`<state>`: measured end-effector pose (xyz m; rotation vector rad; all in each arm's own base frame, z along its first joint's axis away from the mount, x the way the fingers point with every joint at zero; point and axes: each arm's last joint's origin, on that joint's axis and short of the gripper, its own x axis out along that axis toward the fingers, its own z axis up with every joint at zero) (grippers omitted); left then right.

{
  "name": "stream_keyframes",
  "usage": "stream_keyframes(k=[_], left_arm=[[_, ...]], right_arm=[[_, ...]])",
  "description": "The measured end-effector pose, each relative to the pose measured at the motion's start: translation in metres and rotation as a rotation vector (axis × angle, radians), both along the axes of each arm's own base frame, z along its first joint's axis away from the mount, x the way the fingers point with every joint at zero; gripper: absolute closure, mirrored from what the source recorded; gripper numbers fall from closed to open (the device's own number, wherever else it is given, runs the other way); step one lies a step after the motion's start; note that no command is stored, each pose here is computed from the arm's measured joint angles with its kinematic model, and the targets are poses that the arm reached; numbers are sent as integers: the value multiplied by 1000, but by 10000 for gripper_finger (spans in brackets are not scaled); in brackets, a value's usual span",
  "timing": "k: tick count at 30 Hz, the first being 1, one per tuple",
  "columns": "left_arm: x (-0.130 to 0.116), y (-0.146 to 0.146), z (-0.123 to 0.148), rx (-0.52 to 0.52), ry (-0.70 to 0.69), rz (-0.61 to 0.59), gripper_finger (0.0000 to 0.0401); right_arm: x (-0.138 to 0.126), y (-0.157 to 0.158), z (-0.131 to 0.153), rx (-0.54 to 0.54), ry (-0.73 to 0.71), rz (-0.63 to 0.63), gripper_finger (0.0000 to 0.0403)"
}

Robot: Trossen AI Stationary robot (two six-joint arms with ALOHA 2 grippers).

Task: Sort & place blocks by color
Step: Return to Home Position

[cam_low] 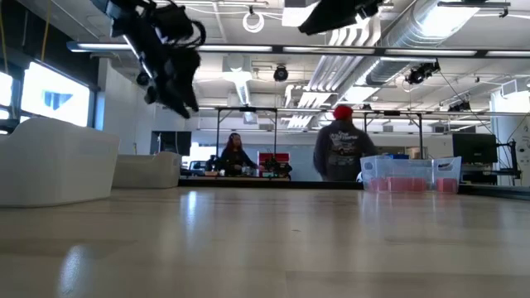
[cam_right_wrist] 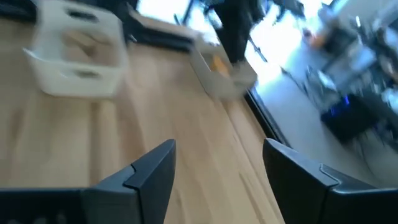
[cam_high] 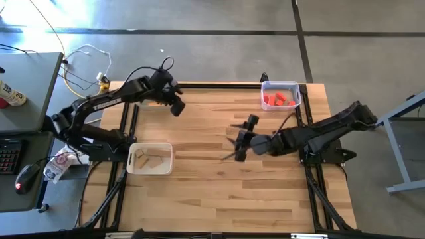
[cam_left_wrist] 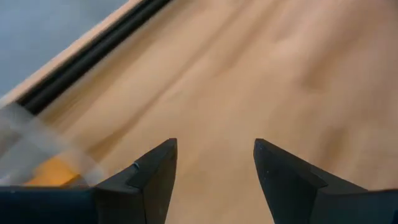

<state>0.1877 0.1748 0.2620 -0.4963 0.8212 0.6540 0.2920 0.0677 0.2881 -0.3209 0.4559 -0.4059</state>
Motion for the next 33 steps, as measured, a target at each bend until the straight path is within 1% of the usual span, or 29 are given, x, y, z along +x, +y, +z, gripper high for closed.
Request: stream_keyframes(k=[4,6,8,11,13,18,20,22,27,33], left_arm=[[9,-22,24,15,-197,-176,203],[12,-34,30,52,-268,-228,203],[11,-46,31,94,-333,-265,203],[5,-64,23,121,-401,-304,203],[0,-75,16,140,-443,-333,203],[-18,-96,-4,155,-535,-360,203],[-26,-104,-10,162,-550,-376,203],[-32,-110,-15,167,-565,-393,203],[-47,-123,-23,218,-642,-440,203],[-61,-134,-38,293,-754,-482,203]], right_arm=[[-9,-27,-2,80,53,-137,176],[-11,-39,-6,143,68,-196,176],[-12,-50,-10,196,92,-216,176],[-13,-60,-22,244,112,-203,176],[-14,-65,-30,248,119,-218,176],[-27,-72,-55,269,132,-336,176],[-37,-72,-65,268,133,-376,176],[-47,-73,-74,293,126,-402,176],[-78,-74,-88,362,53,-437,176],[-110,-76,-93,415,-94,-396,176]])
